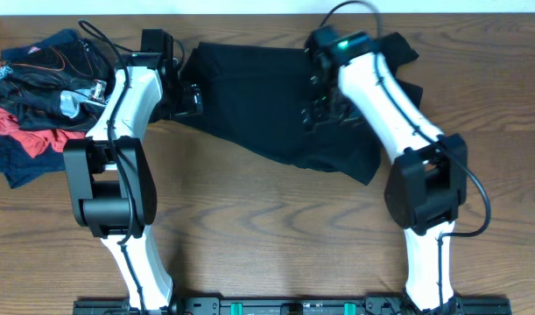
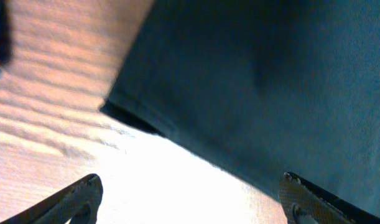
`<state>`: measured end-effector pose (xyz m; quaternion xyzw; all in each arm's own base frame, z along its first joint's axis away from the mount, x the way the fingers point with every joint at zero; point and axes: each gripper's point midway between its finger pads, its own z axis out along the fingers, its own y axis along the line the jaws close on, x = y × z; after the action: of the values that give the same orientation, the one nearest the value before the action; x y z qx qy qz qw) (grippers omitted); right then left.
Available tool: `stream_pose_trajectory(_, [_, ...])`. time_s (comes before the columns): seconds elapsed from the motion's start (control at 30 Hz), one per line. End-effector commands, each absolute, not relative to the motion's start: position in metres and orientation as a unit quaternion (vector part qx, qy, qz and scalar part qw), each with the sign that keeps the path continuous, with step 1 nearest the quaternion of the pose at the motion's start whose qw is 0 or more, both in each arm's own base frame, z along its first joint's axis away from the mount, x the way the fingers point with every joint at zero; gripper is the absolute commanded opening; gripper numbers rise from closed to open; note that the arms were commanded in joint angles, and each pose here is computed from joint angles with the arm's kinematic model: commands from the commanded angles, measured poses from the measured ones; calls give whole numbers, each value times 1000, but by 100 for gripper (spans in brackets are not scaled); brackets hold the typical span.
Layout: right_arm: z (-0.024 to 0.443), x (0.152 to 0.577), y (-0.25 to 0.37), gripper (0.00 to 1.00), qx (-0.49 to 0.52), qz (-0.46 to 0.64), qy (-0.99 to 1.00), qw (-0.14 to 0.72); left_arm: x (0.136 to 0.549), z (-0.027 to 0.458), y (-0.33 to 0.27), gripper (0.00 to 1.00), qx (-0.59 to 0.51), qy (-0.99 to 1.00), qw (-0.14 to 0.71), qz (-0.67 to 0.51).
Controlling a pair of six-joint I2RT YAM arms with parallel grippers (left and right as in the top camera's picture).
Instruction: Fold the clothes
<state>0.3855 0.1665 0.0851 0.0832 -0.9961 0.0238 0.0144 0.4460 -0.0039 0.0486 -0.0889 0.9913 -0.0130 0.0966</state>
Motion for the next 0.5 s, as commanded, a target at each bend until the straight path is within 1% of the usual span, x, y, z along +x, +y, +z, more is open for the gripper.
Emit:
stream_pose_trajectory(0.0, [85, 371, 187, 99, 86, -3, -996, 29, 444, 46, -11, 91, -75, 993, 89, -25])
stream_pose_trajectory(0.07, [86, 362, 198, 99, 94, -17, -995, 41, 444, 46, -11, 91, -74, 993, 89, -25])
stream_pose_trajectory(0.13, [87, 352, 209, 96, 102, -33, -993, 56, 444, 46, -11, 91, -74, 993, 89, -25])
stream_pose_trajectory(0.17, [87, 347, 214, 95, 106, -39, -992, 63, 444, 46, -11, 89, -74, 993, 89, -25])
stream_pose_trajectory(0.23, [88, 332, 222, 84, 118, -40, -989, 82, 445, 46, -11, 87, -72, 993, 91, -25])
stream_pose_trajectory(0.3, [89, 321, 225, 79, 128, -25, -987, 94, 446, 46, -11, 87, -67, 993, 94, -25])
stream_pose_trajectory(0.47, [90, 304, 225, 79, 144, 25, -985, 94, 447, 46, -11, 87, -67, 993, 95, -25])
